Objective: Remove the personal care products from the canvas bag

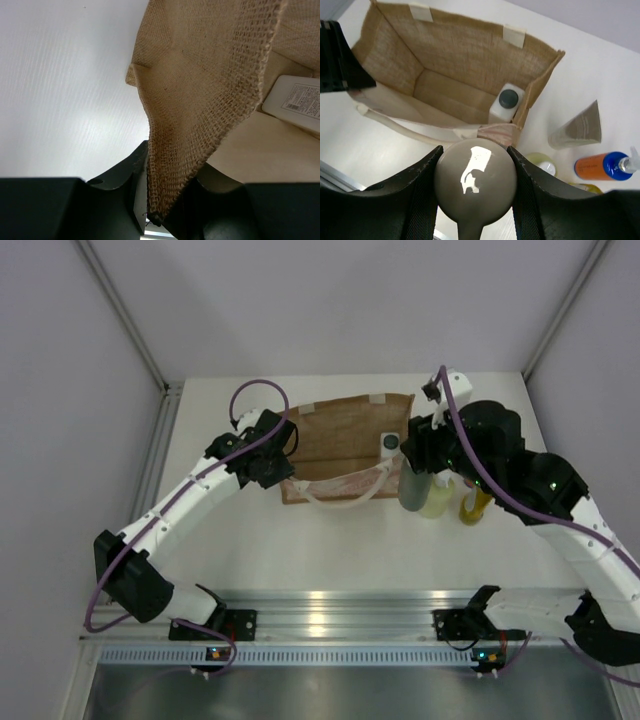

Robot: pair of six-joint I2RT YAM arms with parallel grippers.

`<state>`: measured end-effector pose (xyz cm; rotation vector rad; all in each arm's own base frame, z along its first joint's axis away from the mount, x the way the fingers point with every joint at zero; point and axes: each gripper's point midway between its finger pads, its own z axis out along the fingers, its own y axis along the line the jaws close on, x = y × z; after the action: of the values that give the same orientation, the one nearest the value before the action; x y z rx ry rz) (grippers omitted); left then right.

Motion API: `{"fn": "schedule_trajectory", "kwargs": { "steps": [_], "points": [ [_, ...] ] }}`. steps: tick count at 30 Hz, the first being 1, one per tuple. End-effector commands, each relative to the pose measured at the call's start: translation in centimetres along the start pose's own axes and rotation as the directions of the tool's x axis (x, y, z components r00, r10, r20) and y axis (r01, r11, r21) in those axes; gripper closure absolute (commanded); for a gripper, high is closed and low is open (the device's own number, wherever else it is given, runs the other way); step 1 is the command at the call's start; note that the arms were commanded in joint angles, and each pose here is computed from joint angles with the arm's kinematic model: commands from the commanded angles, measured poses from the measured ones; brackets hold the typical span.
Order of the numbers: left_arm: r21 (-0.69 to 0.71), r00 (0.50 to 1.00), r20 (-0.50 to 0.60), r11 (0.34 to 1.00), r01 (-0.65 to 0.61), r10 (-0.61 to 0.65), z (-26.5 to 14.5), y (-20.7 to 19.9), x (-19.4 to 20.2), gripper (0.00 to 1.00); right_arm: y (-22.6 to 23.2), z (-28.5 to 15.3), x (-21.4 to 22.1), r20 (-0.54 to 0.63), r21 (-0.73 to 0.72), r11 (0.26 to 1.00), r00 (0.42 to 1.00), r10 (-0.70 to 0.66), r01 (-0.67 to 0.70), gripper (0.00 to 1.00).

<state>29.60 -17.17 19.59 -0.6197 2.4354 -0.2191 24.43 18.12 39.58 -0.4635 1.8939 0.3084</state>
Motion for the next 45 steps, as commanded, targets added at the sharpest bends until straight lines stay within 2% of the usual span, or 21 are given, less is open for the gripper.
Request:
{"fn": "schedule_trajectory", "kwargs": {
  "steps": [1, 4, 5, 6, 9, 12, 20, 24, 32, 34, 35, 37, 38, 40, 45],
  "points": [
    [0.013, 1.0, 0.011, 1.0, 0.003, -0.003, -0.7, -0.3, -0.6, 0.67, -0.9, -1.7, -4.9, 0.256, 0.003, 0.994, 0.961, 0.105, -0.11, 1.0],
    [0.014, 1.0, 0.009, 1.0, 0.0, 0.0, -0.7, -0.3, -0.6, 0.67, -1.0, -1.3, -3.0, 0.236, 0.007, 0.995, 0.967, 0.096, -0.1, 1.0],
    [0.015, 1.0, 0.01, 1.0, -0.001, 0.001, -0.7, -0.4, -0.6, 0.67, -1.0, -1.8, -3.1, 0.263, -0.003, 0.994, 0.959, 0.105, -0.108, 1.0],
    [0.011, 1.0, 0.008, 1.0, -0.004, 0.004, -0.6, -0.3, -0.6, 0.67, -0.9, -0.8, -1.2, 0.232, -0.001, 0.996, 0.969, 0.089, -0.091, 1.0],
    [0.013, 1.0, 0.004, 1.0, -0.006, 0.006, -0.6, -0.4, -0.6, 0.67, -0.5, -1.1, -0.5, 0.286, -0.042, 0.994, 0.952, 0.105, -0.097, 1.0],
    [0.014, 1.0, 0.004, 1.0, -0.01, 0.01, -0.5, -0.5, -0.6, 0.67, -0.2, 0.4, 3.0, 0.255, -0.051, 0.994, 0.961, 0.109, -0.099, 1.0],
    [0.014, 1.0, -0.01, 1.0, -0.015, 0.015, -0.1, -0.8, -0.4, 0.67, 0.9, 2.3, 8.1, 0.242, -0.106, 0.992, 0.966, 0.094, -0.07, 1.0],
    [0.018, 1.0, -0.014, 1.0, -0.02, 0.021, -0.2, -0.9, -0.4, 0.68, 1.4, 3.9, 11.6, 0.173, -0.115, 0.991, 0.981, 0.088, -0.068, 1.0],
    [0.022, 1.0, -0.013, 0.999, -0.025, 0.025, -0.4, -0.8, -0.4, 0.68, 2.0, 4.8, 14.7, 0.095, -0.125, 0.984, 0.986, 0.139, -0.126, 1.0],
    [0.021, 0.999, -0.017, 0.999, -0.028, 0.028, -0.4, -0.7, -0.2, 0.68, 1.6, 4.7, 14.8, 0.09, -0.107, 0.985, 0.985, 0.146, -0.136, 0.73],
    [0.022, 1.0, -0.017, 0.999, -0.024, 0.025, -0.4, -0.7, -0.3, 0.68, 1.5, 4.5, 14.6, 0.089, -0.102, 0.984, 0.984, 0.156, -0.147, 0.54],
    [0.023, 0.999, -0.017, 0.999, -0.029, 0.029, -0.5, -0.6, -0.2, 0.69, 1.4, 4.3, 14.3, 0.087, -0.1, 0.985, 0.984, 0.153, -0.144, 0.47],
    [0.022, 0.999, -0.019, 0.999, -0.028, 0.028, -0.4, -0.6, -0.1, 0.68, 1.4, 3.9, 13.2, 0.103, -0.104, 0.985, 0.984, 0.148, -0.138, 0.41],
    [0.03, 0.999, -0.023, 0.999, -0.029, 0.03, -0.5, -0.8, -0.1, 0.68, 1.2, 3.4, 12.6, 0.093, -0.093, 0.988, 0.987, 0.129, -0.121, 0.36],
    [0.049, 0.998, -0.05, 0.999, -0.022, 0.025, -0.6, -1.1, 0.4, 0.69, 0.7, 1.6, 6.6, 0.173, -0.084, 0.989, 0.976, 0.135, -0.122, 0.3]
  ]
}}
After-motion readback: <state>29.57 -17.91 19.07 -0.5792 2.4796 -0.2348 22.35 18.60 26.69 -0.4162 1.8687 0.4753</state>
